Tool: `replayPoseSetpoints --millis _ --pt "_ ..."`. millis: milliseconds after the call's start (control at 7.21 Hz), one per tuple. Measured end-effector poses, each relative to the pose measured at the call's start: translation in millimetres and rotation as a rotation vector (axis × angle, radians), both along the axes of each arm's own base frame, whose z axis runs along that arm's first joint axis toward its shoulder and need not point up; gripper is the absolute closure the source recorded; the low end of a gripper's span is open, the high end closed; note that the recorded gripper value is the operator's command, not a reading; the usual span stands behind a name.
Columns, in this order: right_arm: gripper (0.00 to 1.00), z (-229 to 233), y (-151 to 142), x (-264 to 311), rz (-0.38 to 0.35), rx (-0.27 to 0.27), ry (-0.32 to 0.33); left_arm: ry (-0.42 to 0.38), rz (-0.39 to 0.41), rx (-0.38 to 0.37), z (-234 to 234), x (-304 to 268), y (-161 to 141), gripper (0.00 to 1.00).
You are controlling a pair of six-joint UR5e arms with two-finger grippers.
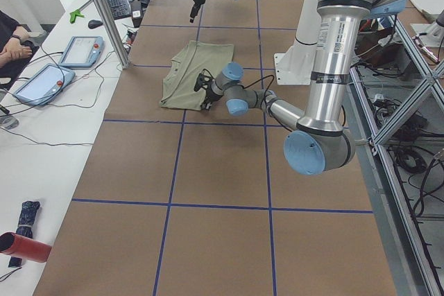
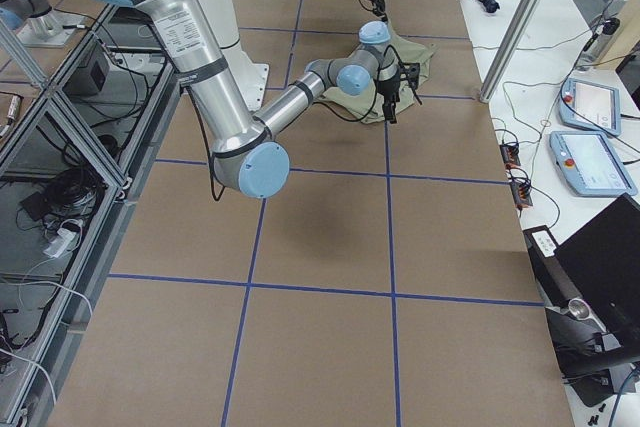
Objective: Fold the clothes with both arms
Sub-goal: 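Grasp the folded shirt's edge with the left gripper and drag it farther from the robot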
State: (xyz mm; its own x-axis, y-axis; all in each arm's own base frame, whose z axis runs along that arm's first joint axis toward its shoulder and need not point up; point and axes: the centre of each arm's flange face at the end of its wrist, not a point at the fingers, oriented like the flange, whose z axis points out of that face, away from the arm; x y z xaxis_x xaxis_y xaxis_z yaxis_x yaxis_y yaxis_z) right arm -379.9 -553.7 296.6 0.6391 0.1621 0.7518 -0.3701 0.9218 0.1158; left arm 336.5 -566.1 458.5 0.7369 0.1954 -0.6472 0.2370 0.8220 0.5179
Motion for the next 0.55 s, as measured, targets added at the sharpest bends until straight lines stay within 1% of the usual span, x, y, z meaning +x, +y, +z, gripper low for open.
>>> replayPoseSetpoints --millis 277,416,555 --pt "0.0 -1 1 -2 -0.002 0.001 0.0 -0.058 -0.027 0.005 -13 16 -95 1.0" --pt "0.0 -1 1 -2 -0.003 0.001 0.0 -0.083 -0.032 0.011 -19 24 -132 1.0" --pt "0.0 -1 2 -3 -0.004 0.001 -0.001 -0.118 -0.027 0.037 -15 17 -155 0.71"
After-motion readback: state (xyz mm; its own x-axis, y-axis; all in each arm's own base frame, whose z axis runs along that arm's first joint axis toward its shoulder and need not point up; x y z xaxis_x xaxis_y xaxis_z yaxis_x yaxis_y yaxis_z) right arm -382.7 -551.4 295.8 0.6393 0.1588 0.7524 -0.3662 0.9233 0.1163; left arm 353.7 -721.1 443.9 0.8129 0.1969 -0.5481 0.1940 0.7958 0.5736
